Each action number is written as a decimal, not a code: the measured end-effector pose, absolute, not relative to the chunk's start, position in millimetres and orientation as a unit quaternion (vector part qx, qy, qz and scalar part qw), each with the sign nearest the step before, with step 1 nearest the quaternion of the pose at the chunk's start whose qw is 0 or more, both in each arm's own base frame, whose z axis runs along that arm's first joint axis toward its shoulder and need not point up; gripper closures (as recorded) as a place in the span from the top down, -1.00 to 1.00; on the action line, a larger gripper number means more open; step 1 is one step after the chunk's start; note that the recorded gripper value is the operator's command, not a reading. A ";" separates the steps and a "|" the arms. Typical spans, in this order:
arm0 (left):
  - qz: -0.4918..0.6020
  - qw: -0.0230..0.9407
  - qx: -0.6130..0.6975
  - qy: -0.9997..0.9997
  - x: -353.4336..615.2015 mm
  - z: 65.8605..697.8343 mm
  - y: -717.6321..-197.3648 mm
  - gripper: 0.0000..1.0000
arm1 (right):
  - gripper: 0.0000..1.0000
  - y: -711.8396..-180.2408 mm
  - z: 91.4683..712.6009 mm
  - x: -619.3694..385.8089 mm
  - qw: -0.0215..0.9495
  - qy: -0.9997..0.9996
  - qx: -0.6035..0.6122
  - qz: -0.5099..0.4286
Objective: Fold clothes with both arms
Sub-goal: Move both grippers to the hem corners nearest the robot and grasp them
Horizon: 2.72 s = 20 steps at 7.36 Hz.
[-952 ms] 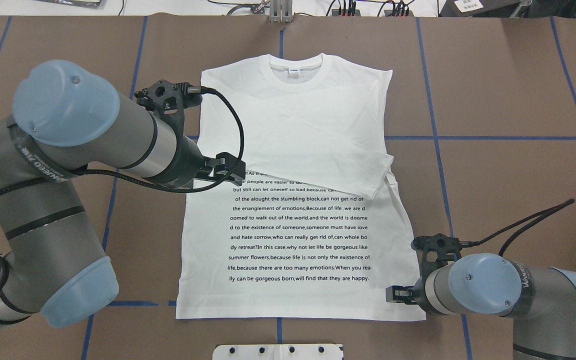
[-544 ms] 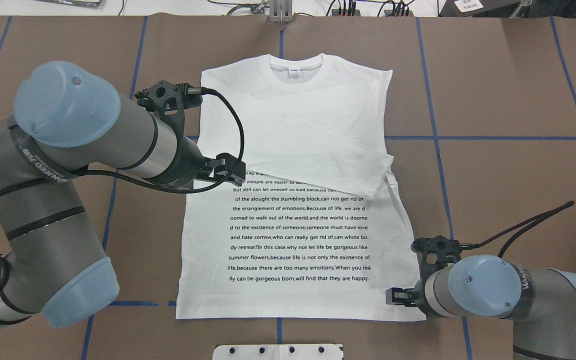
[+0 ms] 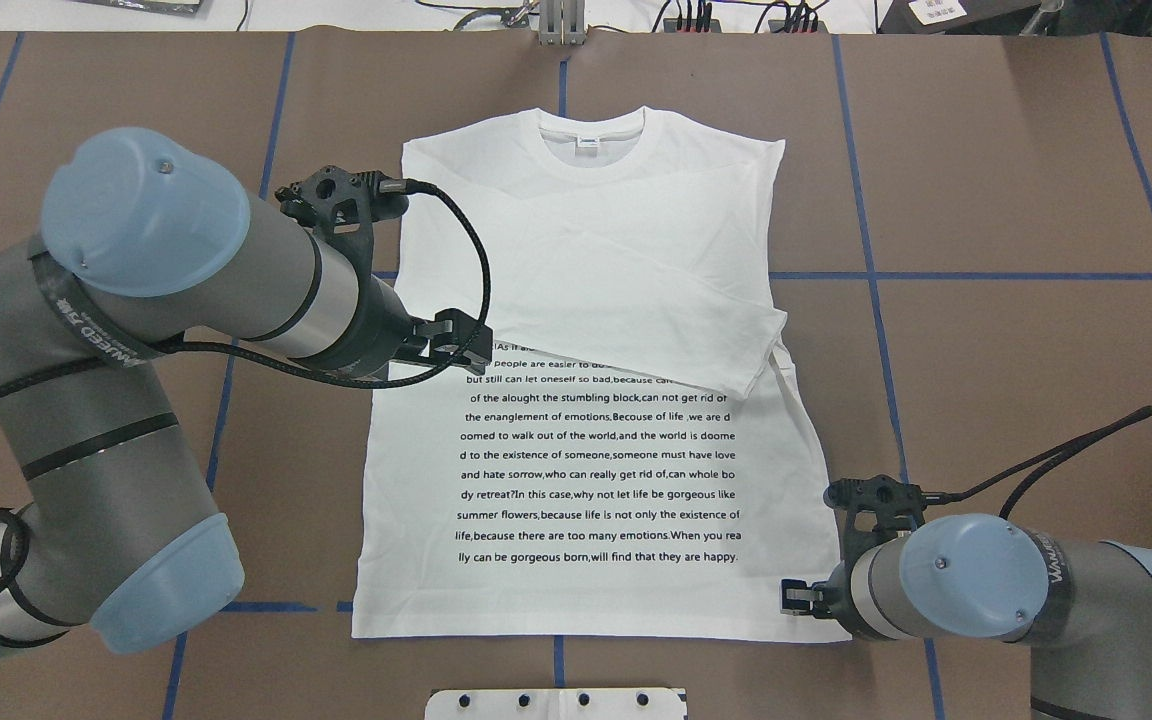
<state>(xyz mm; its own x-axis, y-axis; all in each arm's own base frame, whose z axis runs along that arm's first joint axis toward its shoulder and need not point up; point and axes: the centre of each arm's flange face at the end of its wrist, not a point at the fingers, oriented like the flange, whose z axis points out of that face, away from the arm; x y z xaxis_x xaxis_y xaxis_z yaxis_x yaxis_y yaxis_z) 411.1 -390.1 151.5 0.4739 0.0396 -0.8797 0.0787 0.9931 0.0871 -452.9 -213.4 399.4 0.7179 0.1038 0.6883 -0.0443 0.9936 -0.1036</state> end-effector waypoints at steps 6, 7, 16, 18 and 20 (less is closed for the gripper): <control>-0.010 0.857 0.056 0.513 412.1 152.7 -389.4 0.99 | -1.00 -213.4 404.5 -451.1 0.928 -0.366 -0.044 0.049; -0.011 0.857 0.056 0.512 412.2 153.0 -389.4 0.99 | -1.00 -213.3 403.9 -451.0 0.928 -0.366 -0.045 0.051; -0.043 0.886 0.009 0.462 463.9 214.9 -323.8 0.97 | -1.00 -211.0 370.2 -432.0 0.915 -0.397 -0.039 0.051; -0.047 0.902 -0.018 0.429 490.9 252.5 -275.3 0.82 | -1.00 -214.7 367.5 -428.5 0.914 -0.400 -0.037 0.055; -0.039 0.913 -0.036 0.404 500.7 281.8 -247.6 0.77 | -1.00 -219.0 367.3 -425.9 0.914 -0.401 -0.035 0.059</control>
<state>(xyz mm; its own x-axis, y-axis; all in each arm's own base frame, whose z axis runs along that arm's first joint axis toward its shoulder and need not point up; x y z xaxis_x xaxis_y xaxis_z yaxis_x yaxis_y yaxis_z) 500.7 -247.6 281.8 0.6706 -0.0996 -0.7351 0.0415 0.9944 -0.0969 -425.9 -219.0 367.3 0.6716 0.1359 0.7284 -0.0801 0.9906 -0.1110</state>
